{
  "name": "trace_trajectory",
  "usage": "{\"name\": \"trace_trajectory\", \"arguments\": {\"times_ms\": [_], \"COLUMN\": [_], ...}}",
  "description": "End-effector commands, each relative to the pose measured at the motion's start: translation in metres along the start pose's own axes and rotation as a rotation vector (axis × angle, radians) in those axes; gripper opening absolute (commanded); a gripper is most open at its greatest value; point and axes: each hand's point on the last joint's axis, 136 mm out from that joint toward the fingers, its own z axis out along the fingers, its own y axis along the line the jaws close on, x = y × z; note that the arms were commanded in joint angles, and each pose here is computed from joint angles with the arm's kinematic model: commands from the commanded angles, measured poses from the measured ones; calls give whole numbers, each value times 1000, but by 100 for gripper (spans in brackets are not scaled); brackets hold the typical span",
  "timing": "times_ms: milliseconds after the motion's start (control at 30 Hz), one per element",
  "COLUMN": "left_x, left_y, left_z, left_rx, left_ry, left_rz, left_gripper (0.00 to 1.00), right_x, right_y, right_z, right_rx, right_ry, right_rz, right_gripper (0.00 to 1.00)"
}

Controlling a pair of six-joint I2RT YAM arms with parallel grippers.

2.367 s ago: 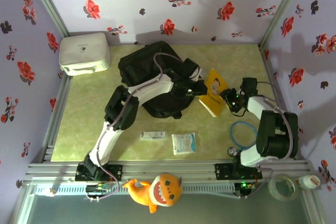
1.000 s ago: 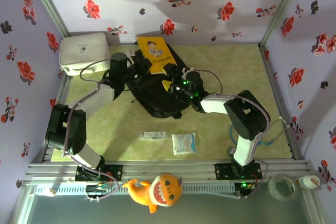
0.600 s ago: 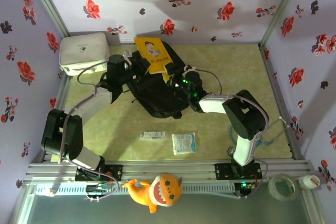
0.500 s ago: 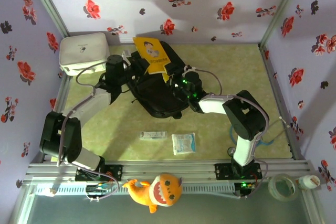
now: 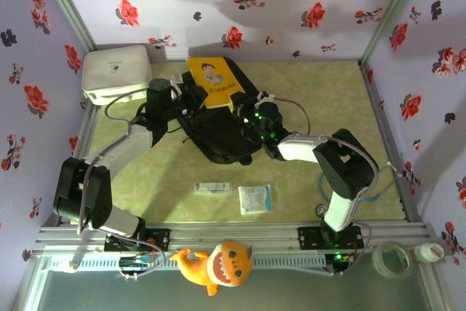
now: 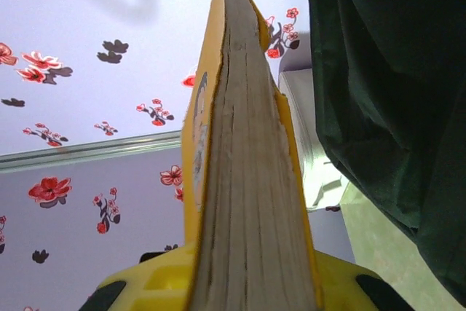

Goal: Pack the student bag
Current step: Pass the book, then open the student bag at the top-center of the table.

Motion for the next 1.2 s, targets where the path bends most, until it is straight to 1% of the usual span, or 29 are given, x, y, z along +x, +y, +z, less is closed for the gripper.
{"name": "trace_trajectory", "arguments": {"times_ms": [0, 67, 167, 233, 333, 500, 567, 667, 833, 900, 967, 1067, 1167], "left_x": [-7, -6, -5, -3, 8, 44, 58, 83, 137, 151, 163, 177, 183], "left_y": [-26, -13, 0, 4, 9, 11, 18, 30, 39, 41, 43, 45, 44], "left_z": [-19, -24, -30, -30, -25, -14, -11, -9, -9, -8, 0, 17, 38], "left_rx": [12, -71, -160, -197, -232, -253, -283, -318, -295, -301, -304, -308, -315], "left_ry": [-15, -7, 8, 44, 125, 304, 376, 485, 688, 748, 787, 816, 817], "left_rz": [187, 267, 389, 471, 597, 823, 903, 989, 1146, 1167, 1169, 1164, 1144], "left_gripper": [31, 43, 63, 72, 81, 89, 90, 89, 83, 81, 79, 73, 66], "right_x": [-11, -18, -36, -51, -74, -105, -115, -129, -139, -142, -145, -149, -154], "right_y": [19, 20, 24, 25, 28, 44, 47, 41, 29, 24, 22, 18, 16], "right_z": [-21, -32, -50, -61, -79, -111, -124, -142, -162, -168, -173, -182, -190], "right_rx": [23, 90, 165, 206, 256, 304, 337, 395, 422, 431, 431, 438, 452], "right_ry": [-53, -66, -93, -114, -138, -210, -245, -293, -348, -370, -389, -418, -430], "right_rz": [-120, -196, -279, -322, -385, -470, -502, -510, -495, -488, -488, -491, -488], "right_gripper": [13, 11, 9, 8, 8, 7, 7, 7, 7, 7, 7, 7, 7]}}
